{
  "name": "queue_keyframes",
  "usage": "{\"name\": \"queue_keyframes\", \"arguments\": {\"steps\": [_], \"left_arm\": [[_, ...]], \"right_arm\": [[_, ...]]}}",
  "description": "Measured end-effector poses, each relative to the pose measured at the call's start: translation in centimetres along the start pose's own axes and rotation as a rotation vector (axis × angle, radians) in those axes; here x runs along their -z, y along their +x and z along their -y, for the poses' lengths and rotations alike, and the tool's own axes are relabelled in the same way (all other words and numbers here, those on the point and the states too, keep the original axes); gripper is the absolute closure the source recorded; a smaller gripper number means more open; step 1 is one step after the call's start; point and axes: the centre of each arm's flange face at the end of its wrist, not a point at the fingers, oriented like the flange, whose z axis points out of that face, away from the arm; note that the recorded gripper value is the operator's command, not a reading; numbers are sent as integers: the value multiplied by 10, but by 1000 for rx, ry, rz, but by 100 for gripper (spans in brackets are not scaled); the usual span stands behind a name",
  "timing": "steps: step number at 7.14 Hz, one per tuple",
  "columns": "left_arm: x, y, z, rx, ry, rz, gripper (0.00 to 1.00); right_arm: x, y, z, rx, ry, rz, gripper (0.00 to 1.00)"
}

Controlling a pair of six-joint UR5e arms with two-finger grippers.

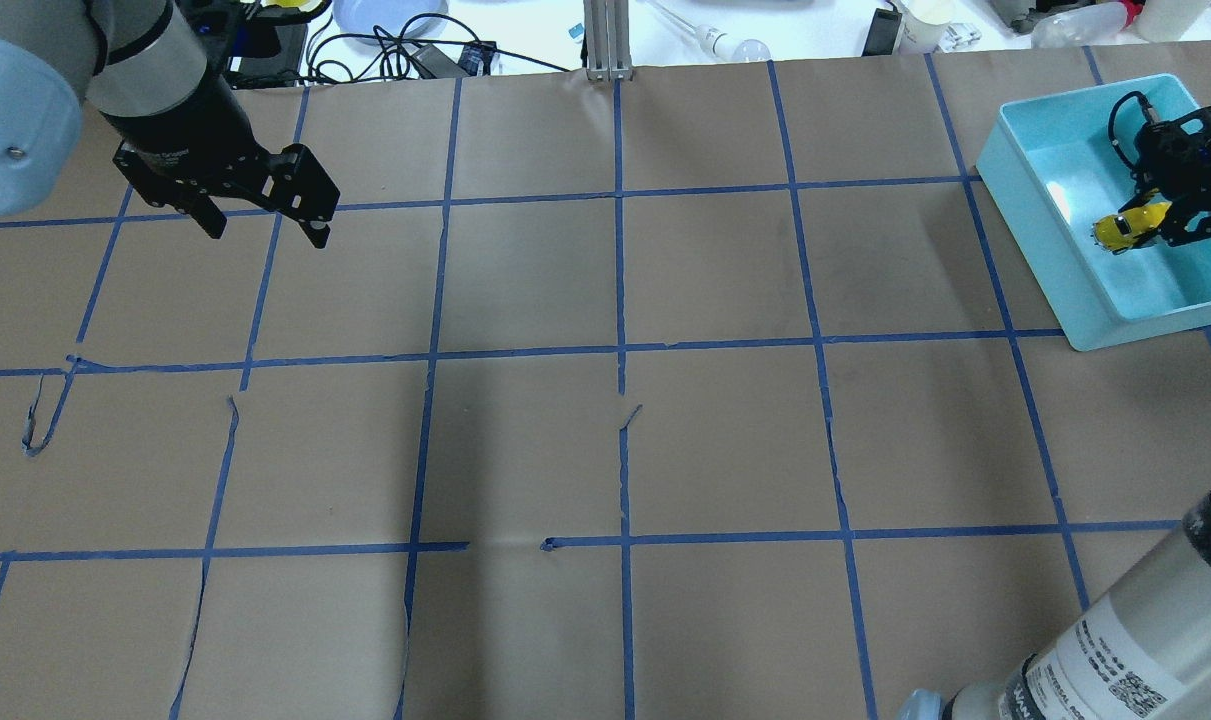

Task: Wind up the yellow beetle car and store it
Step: 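Lower the car into the blue bin and open the right gripper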

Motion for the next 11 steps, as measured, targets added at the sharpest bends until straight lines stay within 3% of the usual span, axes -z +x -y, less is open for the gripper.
{"name": "queue_keyframes", "arguments": {"steps": [2, 4, 6, 7, 9, 11], "left_arm": [[1, 0, 0, 0, 0, 3, 0], [1, 0, -1, 0, -1, 4, 0], [0, 0, -1, -1, -2, 4, 0], [0, 0, -1, -1, -1, 4, 0], [0, 0, 0, 0, 0, 4, 0], [0, 0, 0, 0, 0, 2, 0]], "right_arm": [[-2, -19, 10, -3, 15, 17, 92], [4, -35, 12, -15, 15, 15, 84], [-5, -38, 6, -22, 10, 1, 56], [-13, -37, 3, -22, 3, -12, 1], [-18, -36, 1, -26, -2, -19, 0], [2, -36, 6, -52, 13, -32, 0]]}}
